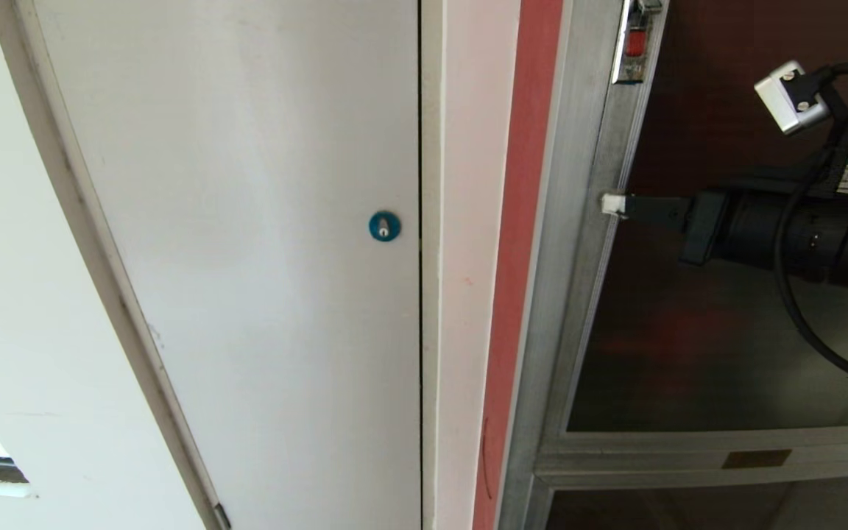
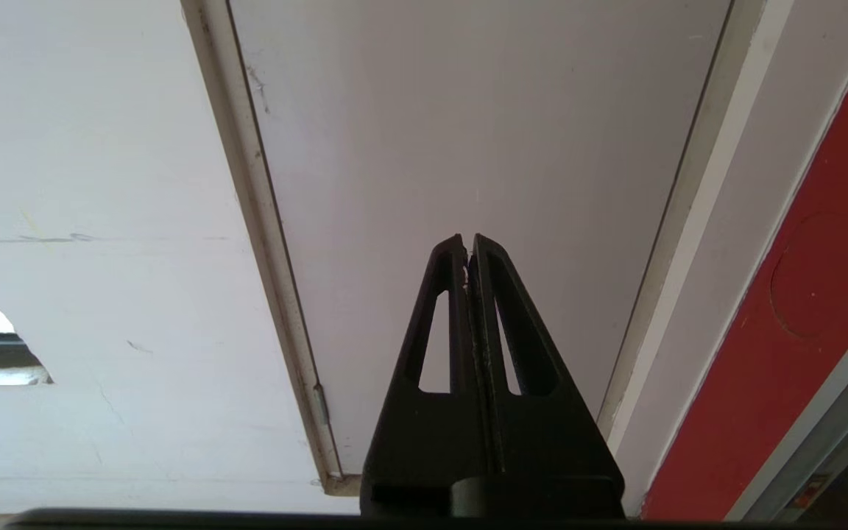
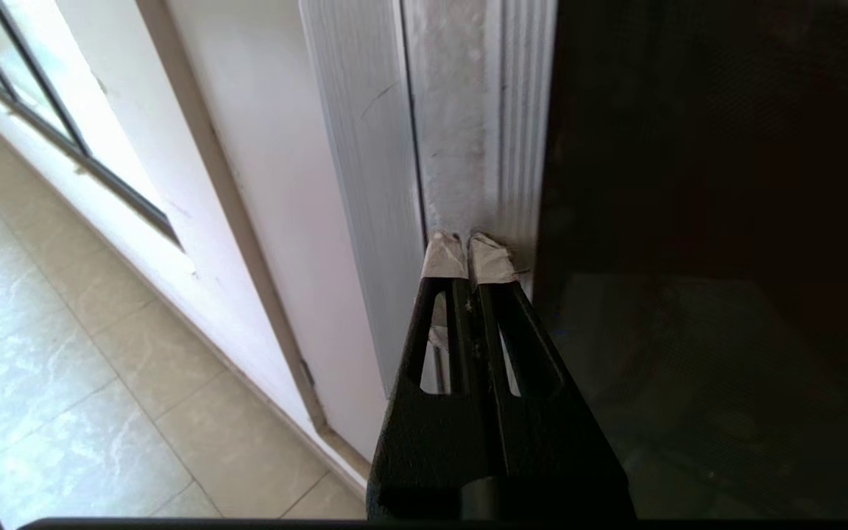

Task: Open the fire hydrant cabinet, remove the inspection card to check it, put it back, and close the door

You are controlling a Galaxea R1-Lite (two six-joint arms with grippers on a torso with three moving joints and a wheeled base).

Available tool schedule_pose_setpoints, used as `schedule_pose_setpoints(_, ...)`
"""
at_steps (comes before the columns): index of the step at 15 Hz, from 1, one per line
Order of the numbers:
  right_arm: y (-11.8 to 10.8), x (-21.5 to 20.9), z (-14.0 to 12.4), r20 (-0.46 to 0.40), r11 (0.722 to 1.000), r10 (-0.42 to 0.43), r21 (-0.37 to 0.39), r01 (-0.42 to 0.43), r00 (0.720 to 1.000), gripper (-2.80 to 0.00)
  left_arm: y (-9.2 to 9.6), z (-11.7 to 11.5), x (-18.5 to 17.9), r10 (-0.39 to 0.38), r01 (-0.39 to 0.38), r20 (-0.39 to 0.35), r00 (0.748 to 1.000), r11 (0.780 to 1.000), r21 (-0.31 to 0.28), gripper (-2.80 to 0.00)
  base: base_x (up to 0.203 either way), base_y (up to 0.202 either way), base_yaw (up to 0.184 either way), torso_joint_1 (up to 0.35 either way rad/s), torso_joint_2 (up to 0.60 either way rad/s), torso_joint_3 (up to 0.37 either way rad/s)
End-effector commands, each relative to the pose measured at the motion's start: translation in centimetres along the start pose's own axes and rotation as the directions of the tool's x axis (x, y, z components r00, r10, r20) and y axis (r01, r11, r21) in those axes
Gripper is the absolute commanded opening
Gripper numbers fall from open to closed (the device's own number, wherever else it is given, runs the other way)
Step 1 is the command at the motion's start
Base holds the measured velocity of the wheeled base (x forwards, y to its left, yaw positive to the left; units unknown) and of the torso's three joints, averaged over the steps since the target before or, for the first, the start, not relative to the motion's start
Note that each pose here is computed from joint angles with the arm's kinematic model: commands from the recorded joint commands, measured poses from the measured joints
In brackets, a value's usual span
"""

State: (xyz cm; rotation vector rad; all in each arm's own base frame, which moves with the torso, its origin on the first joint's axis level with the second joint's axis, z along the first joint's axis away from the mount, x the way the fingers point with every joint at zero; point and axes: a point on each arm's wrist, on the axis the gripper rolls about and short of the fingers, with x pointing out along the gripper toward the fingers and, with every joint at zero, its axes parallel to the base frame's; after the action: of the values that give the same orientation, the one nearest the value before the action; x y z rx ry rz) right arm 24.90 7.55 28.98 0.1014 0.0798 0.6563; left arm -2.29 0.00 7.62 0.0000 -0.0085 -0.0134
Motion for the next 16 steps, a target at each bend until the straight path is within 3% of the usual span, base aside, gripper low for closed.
schedule_pose_setpoints(1,1.1,-1.6,1.1,0.044,1.000,0.023,-0.019,-0.022,0.999,-2.80,0.0,0.0,0.0,0.000,0.000,-0.001,1.000,1.000,0.000,-2.80,0.000,0.000,0.000,0.000,0.00,0.000)
schedule_pose_setpoints(4,3.2,-3.9,2.1,0.074,0.997,0.073,-0.034,-0.070,0.995,-2.80,0.0,0.0,0.0,0.000,0.000,-0.001,1.000,1.000,0.000,-2.80,0.000,0.000,0.000,0.000,0.00,0.000)
schedule_pose_setpoints(8,5.2,-7.2,2.4,0.043,0.993,0.113,-0.021,-0.112,0.993,-2.80,0.0,0.0,0.0,0.000,0.000,-0.001,1.000,1.000,0.000,-2.80,0.000,0.000,0.000,0.000,0.00,0.000)
schedule_pose_setpoints(16,5.7,-8.0,3.5,0.062,0.992,0.125,-0.027,-0.123,0.990,-2.80,0.0,0.0,0.0,0.000,0.000,-0.001,1.000,1.000,0.000,-2.80,0.000,0.000,0.000,0.000,0.00,0.000)
